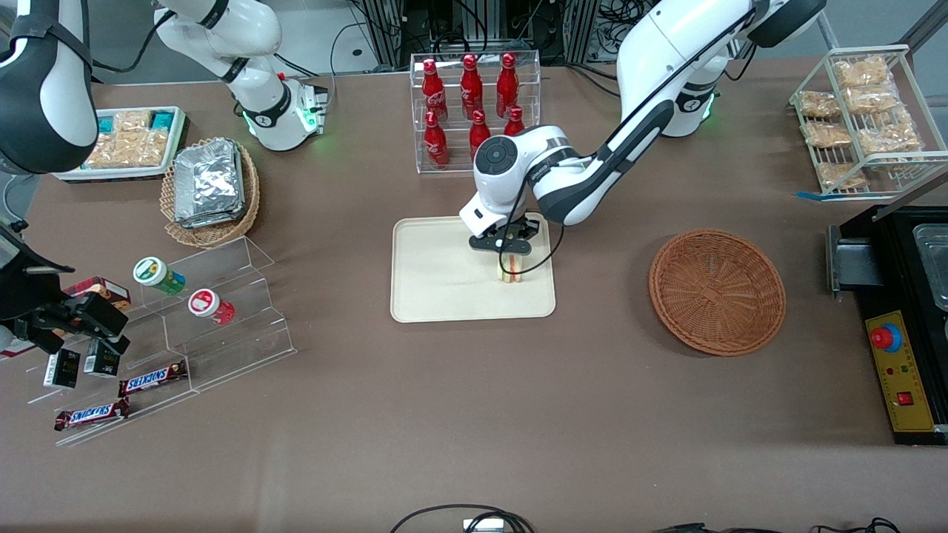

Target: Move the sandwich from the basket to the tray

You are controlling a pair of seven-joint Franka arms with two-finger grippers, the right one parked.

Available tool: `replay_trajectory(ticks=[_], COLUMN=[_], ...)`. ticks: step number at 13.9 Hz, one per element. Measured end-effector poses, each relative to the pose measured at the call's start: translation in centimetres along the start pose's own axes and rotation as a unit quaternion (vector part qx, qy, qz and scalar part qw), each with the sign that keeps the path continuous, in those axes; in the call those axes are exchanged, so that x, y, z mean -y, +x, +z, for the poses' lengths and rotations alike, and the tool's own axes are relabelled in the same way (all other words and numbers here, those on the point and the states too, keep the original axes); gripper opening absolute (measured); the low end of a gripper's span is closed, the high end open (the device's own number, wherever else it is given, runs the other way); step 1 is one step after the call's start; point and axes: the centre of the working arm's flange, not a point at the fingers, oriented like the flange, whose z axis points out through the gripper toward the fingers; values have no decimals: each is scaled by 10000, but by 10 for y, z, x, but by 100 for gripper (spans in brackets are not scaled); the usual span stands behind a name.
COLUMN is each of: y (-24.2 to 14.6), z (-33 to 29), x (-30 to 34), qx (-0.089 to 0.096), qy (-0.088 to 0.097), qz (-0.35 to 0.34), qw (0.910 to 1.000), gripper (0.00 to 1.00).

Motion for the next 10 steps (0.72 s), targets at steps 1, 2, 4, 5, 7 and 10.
replay_trajectory(ticks=[1, 2, 4, 5, 7, 10], y=[0, 0, 0, 0, 5, 29], z=[2, 3, 6, 6, 2, -28], x=[0, 0, 0, 1, 1, 11], qx=[13, 27, 53, 52, 10, -206], qy=[3, 8, 14, 14, -8, -43], qz=[2, 2, 2, -1, -43, -418], qw=[10000, 10000, 10000, 10000, 10000, 9989], gripper=[19, 28, 46, 57, 77, 100])
